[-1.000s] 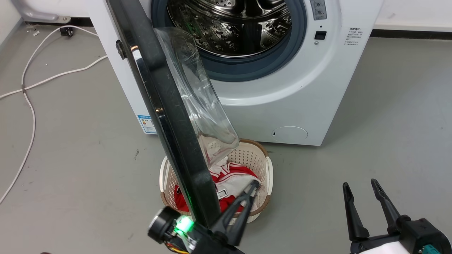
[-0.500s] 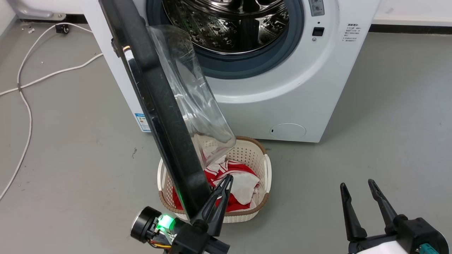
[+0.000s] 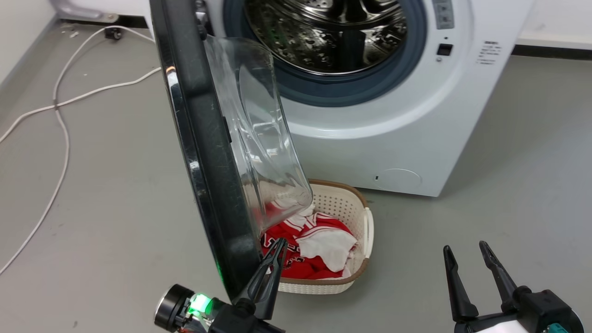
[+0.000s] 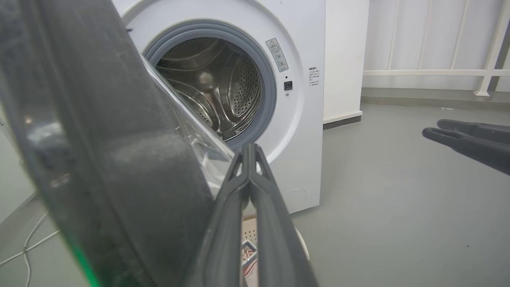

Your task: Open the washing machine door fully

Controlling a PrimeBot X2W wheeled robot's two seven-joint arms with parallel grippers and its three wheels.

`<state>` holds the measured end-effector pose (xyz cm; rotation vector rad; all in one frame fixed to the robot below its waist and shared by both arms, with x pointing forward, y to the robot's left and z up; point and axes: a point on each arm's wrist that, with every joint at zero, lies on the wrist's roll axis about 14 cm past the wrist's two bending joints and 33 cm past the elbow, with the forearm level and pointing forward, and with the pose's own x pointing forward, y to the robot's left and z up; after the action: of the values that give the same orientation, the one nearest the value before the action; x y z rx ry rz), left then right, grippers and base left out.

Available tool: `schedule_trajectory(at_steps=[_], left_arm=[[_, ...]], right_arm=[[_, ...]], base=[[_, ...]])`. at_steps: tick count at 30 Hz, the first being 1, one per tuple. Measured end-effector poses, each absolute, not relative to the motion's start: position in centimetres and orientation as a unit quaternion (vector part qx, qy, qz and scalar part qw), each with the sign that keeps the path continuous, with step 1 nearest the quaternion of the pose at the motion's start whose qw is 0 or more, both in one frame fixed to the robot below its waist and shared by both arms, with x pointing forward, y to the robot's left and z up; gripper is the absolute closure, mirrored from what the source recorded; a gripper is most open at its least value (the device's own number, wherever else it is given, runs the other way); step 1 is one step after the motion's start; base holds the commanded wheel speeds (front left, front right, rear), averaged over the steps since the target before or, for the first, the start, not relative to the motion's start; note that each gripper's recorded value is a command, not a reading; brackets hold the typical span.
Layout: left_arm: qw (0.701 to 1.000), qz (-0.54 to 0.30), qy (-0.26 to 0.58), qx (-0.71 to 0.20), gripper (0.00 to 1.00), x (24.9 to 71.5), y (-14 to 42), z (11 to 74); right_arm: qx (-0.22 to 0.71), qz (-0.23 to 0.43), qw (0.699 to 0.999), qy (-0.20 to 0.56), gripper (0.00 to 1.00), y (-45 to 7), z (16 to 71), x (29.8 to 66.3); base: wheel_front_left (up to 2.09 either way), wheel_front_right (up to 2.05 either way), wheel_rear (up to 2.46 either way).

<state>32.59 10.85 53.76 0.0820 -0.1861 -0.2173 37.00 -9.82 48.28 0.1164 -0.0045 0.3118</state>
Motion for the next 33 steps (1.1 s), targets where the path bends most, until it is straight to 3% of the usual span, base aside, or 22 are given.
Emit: schedule_trajectory(at_steps=[22, 33], left_arm=[[0.993, 0.058, -0.064, 0.076, 1.00, 28.8, 20.7, 52.9], [0.983, 0.153, -0.046, 0.090, 1.00, 27.6, 27.3, 52.5]], right_arm=[[0.063, 0.234, 0.970, 0.010, 0.00, -4.6, 47.7, 37.7], [0.062, 0.239, 0.969, 0.016, 0.00, -4.2, 47.2, 37.9]], base=[[0.00, 0.00, 0.00], [0.00, 0.00, 0.00]])
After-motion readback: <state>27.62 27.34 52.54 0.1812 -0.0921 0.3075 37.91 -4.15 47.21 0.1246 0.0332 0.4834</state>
